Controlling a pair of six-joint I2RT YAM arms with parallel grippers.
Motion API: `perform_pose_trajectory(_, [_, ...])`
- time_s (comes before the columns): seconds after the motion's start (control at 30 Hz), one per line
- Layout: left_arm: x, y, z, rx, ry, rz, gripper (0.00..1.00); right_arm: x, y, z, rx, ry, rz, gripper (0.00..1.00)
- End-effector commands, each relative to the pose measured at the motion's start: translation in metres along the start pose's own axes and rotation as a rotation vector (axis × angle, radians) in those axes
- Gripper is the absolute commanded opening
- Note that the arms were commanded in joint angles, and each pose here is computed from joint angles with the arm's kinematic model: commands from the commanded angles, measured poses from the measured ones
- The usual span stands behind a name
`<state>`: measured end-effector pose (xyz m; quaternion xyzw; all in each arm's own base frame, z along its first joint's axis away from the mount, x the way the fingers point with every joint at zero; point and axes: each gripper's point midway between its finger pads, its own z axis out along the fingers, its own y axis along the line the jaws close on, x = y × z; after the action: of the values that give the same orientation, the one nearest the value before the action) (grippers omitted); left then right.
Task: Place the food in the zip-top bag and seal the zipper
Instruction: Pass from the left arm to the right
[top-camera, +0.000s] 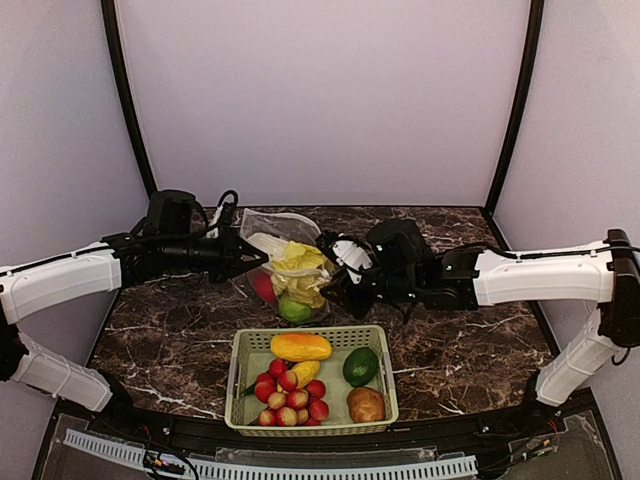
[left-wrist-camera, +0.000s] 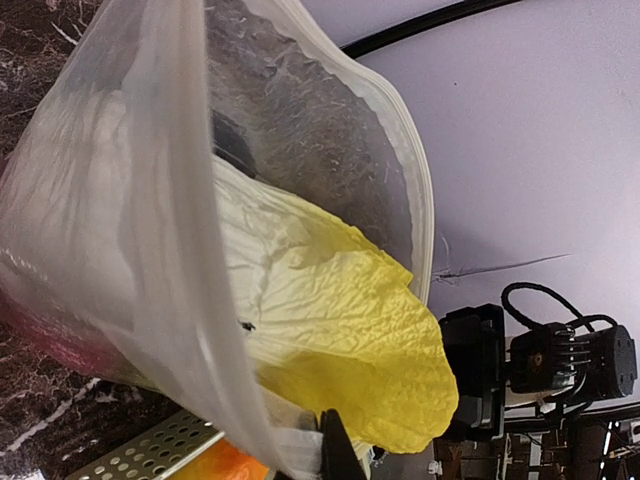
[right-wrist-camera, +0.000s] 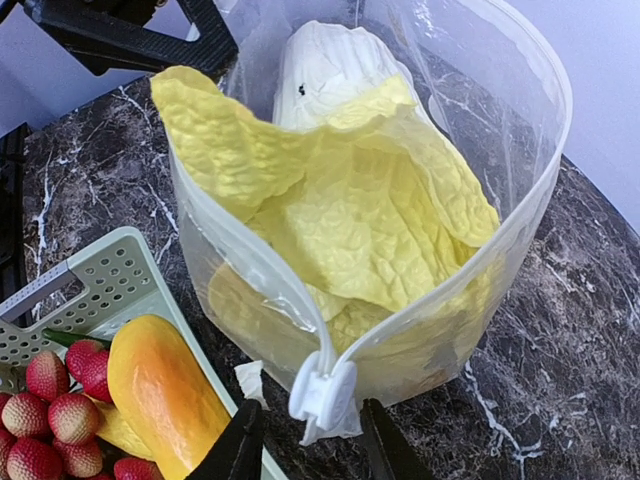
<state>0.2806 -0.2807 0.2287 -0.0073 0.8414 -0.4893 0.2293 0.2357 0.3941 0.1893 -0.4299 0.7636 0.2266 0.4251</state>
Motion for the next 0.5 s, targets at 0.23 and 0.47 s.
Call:
perform_pose_trajectory(0.23, [-0.006,-0.016,-0.003,0.045,0.003,0.039,0.01,-0.017,-0.022,-0.001,0.102,-0.033,-0.002,0.34])
perform_pose_trajectory(0.47, [-0.005,-0.017,-0.004,0.048,0.006,0.041,0.01,-0.022,-0.020,0.000,0.088,-0.050,-0.012,0.20])
